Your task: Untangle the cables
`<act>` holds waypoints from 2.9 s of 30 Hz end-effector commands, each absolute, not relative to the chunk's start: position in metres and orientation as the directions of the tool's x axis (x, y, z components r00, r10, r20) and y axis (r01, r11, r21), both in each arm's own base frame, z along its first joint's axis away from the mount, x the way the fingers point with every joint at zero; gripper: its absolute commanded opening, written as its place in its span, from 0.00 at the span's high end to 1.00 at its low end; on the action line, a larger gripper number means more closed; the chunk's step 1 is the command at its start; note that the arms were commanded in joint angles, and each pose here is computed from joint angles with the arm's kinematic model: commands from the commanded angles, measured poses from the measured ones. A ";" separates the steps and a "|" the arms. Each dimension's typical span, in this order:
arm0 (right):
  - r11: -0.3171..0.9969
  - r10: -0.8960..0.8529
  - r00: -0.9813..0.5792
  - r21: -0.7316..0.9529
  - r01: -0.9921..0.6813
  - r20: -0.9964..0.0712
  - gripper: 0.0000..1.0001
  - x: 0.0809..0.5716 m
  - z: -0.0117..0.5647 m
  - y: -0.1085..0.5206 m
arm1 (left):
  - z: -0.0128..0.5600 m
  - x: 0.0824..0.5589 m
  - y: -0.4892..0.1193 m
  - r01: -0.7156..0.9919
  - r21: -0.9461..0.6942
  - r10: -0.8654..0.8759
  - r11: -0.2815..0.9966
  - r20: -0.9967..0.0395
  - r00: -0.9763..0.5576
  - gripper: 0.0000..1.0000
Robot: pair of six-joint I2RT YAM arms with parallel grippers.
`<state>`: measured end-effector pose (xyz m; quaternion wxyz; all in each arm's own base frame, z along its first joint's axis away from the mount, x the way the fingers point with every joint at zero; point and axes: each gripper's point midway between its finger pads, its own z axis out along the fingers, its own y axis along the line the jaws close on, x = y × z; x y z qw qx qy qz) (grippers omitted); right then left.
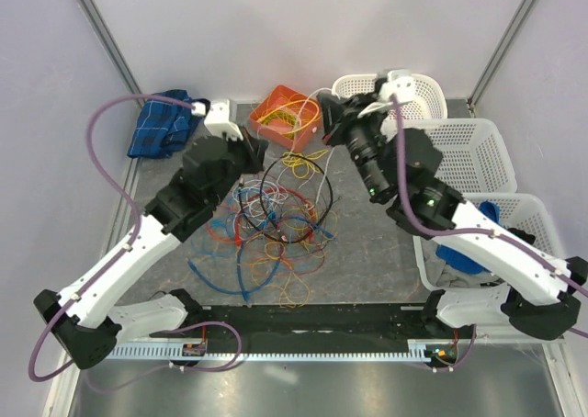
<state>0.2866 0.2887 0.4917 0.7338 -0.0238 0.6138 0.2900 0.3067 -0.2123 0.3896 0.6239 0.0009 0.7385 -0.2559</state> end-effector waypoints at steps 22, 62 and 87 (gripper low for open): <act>0.968 0.179 0.063 0.164 -0.190 -0.982 1.00 0.309 0.523 0.242 | 0.277 0.239 -0.247 0.594 -0.551 -0.461 0.586 -0.829 -0.315 0.12; 0.976 0.162 0.036 0.155 -0.152 -0.986 1.00 0.296 0.523 0.211 | 0.175 0.243 -0.337 0.547 -0.409 -0.216 0.730 -0.898 -0.383 0.98; 0.987 0.138 0.138 0.149 0.067 -0.981 1.00 0.305 0.552 0.149 | 0.051 0.245 -0.137 -0.481 -0.633 -0.750 0.606 -0.254 -0.611 0.98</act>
